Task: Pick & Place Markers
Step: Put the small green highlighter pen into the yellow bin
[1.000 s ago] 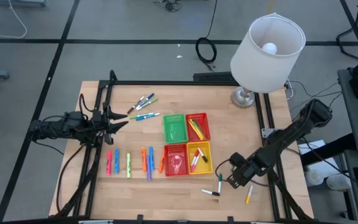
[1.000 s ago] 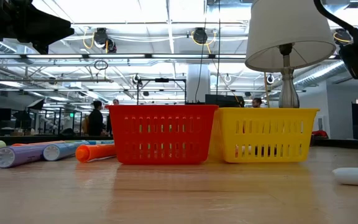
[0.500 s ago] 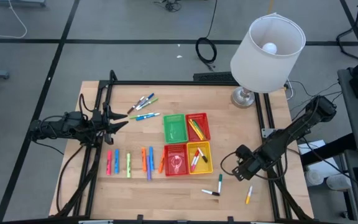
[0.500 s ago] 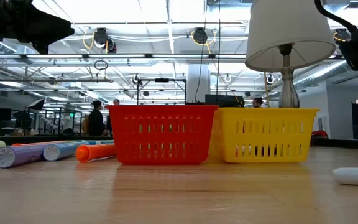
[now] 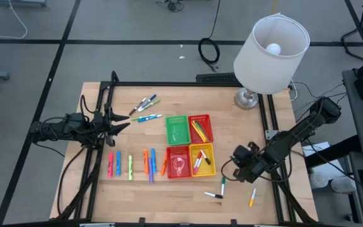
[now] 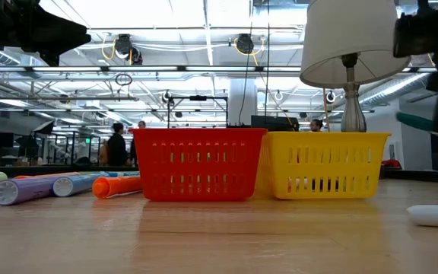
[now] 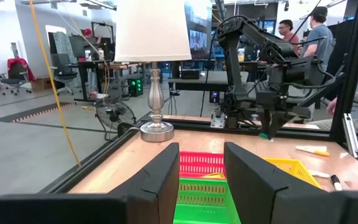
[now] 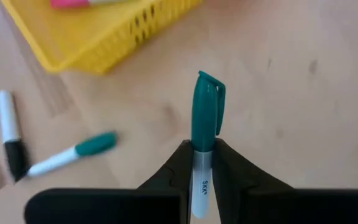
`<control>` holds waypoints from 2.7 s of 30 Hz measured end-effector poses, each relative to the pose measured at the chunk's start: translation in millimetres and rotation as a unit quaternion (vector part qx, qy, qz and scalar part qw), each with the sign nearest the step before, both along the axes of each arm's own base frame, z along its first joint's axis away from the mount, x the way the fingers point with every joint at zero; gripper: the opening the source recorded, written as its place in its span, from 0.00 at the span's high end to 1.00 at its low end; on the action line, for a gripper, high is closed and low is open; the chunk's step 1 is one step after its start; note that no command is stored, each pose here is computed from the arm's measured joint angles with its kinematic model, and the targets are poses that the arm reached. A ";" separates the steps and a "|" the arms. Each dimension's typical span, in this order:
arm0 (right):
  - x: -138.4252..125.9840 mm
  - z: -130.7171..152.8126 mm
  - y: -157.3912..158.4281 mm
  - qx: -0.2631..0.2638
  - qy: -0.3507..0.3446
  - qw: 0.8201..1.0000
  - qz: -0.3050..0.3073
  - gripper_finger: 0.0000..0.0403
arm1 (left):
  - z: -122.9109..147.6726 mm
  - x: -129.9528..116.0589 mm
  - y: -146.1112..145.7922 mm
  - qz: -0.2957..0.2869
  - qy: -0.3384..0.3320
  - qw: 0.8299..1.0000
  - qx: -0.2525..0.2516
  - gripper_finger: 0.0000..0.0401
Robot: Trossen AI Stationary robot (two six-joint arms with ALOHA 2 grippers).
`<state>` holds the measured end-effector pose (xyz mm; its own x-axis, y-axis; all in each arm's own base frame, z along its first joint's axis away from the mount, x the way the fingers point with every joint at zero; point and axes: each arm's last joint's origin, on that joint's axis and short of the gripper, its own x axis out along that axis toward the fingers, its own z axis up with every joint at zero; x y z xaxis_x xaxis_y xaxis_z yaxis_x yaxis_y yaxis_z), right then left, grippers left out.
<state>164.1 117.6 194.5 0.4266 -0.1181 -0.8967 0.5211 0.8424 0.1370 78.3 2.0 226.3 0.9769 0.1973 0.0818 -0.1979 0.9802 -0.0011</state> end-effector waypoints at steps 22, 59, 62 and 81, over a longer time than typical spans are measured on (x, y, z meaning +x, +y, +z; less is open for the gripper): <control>31.9 -14.0 -22.5 -0.111 -0.122 0.980 0.107 0.93 | 0.0 0.0 0.0 0.000 0.000 1.000 0.000 0.67; 63.2 16.6 -15.3 -0.153 -0.297 0.907 0.256 0.94 | 0.0 0.0 0.0 0.000 0.000 1.000 0.000 0.67; 66.5 23.9 -15.9 -0.156 -0.288 0.909 0.256 0.94 | 0.0 0.0 0.0 0.000 0.000 1.000 0.000 0.67; 119.4 9.5 -22.2 -0.132 -0.164 0.939 0.273 0.93 | -0.1 0.1 0.0 0.000 0.000 1.000 0.000 0.67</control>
